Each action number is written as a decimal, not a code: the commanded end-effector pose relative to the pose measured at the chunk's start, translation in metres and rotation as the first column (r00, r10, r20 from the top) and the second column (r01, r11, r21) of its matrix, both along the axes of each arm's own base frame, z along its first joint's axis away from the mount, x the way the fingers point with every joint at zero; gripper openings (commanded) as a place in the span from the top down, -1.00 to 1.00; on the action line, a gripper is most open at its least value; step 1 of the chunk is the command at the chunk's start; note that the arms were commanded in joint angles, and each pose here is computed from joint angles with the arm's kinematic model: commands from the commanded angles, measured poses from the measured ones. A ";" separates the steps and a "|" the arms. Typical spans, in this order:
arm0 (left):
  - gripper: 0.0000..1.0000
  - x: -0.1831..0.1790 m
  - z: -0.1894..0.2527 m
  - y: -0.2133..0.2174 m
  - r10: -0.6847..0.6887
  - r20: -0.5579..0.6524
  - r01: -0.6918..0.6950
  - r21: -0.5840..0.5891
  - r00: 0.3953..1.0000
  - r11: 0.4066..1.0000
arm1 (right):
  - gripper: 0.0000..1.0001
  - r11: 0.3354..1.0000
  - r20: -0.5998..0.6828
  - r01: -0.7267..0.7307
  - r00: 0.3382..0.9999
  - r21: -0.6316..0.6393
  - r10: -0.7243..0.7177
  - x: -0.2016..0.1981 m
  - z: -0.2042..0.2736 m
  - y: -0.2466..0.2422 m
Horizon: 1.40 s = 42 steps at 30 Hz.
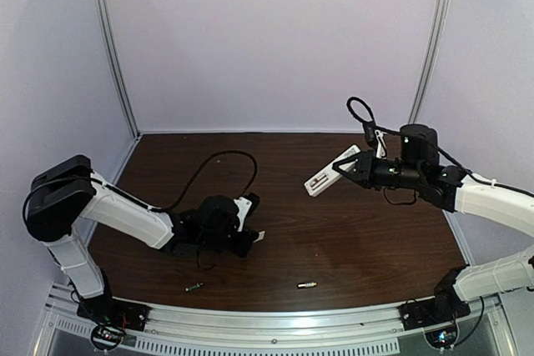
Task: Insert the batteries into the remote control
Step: Place the battery cover at the center of the board, then pass from the right arm to the left
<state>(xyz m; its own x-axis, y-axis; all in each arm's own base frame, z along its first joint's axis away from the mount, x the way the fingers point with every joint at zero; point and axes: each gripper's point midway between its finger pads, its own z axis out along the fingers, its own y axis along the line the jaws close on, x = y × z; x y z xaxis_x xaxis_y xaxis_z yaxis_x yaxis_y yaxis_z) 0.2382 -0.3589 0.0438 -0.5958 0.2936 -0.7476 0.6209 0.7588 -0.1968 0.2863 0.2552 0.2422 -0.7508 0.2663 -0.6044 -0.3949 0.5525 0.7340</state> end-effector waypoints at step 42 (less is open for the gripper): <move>-0.57 -0.018 0.145 0.019 -0.251 0.196 0.290 -0.204 0.948 0.935 | 1.00 0.959 -0.050 -0.270 0.960 0.088 0.275 -0.036 -0.011 0.034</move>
